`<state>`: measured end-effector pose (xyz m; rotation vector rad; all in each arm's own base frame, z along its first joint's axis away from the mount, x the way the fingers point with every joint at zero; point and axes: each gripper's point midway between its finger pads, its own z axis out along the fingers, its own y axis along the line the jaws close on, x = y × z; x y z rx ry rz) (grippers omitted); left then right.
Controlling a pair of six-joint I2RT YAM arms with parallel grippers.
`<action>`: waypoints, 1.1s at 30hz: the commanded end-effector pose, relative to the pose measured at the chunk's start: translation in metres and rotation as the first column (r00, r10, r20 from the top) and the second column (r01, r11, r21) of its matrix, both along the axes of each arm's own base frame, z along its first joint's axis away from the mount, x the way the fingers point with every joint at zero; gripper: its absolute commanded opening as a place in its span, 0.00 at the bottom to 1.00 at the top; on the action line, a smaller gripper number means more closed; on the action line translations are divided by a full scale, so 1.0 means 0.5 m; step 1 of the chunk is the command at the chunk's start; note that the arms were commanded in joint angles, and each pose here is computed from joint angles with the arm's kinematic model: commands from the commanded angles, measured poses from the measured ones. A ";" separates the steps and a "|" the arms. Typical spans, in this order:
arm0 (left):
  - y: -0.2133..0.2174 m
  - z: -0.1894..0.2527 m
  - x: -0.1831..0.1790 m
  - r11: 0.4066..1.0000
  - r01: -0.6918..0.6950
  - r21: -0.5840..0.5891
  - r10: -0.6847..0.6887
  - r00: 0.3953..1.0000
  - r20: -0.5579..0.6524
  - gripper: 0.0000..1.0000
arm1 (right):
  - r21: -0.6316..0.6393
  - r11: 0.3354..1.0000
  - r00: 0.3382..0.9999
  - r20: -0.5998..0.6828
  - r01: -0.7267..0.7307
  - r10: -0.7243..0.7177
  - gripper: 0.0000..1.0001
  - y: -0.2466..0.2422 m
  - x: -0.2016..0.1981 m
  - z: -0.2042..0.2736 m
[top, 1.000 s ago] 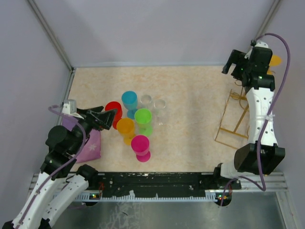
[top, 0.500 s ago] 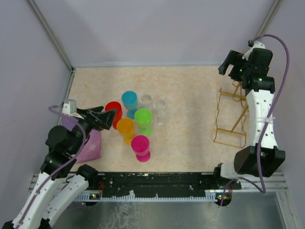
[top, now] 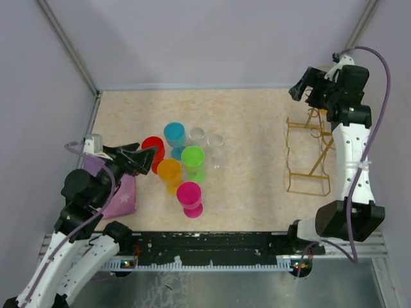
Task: Take the wine glass off the wine glass rack
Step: Pick up the wine glass from the wine rack.
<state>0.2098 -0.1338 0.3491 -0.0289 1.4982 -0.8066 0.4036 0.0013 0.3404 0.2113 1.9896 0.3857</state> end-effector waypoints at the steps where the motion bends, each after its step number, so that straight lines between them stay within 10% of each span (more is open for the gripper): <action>1: -0.003 0.016 -0.008 1.000 0.019 -0.022 -0.018 1.000 0.019 1.00 | -0.009 0.999 0.989 0.147 -0.034 0.035 0.91 0.014 -0.016 0.097; 17: 0.007 0.024 -0.018 1.000 0.008 -0.008 -0.008 0.999 0.051 1.00 | -0.158 0.933 0.895 0.370 0.324 -0.248 0.97 -0.113 -0.068 0.298; 33: -0.023 -0.003 -0.064 0.987 0.146 0.070 -0.152 0.984 0.088 1.00 | 0.115 0.897 0.871 0.217 0.427 -0.442 0.78 -0.330 0.031 0.250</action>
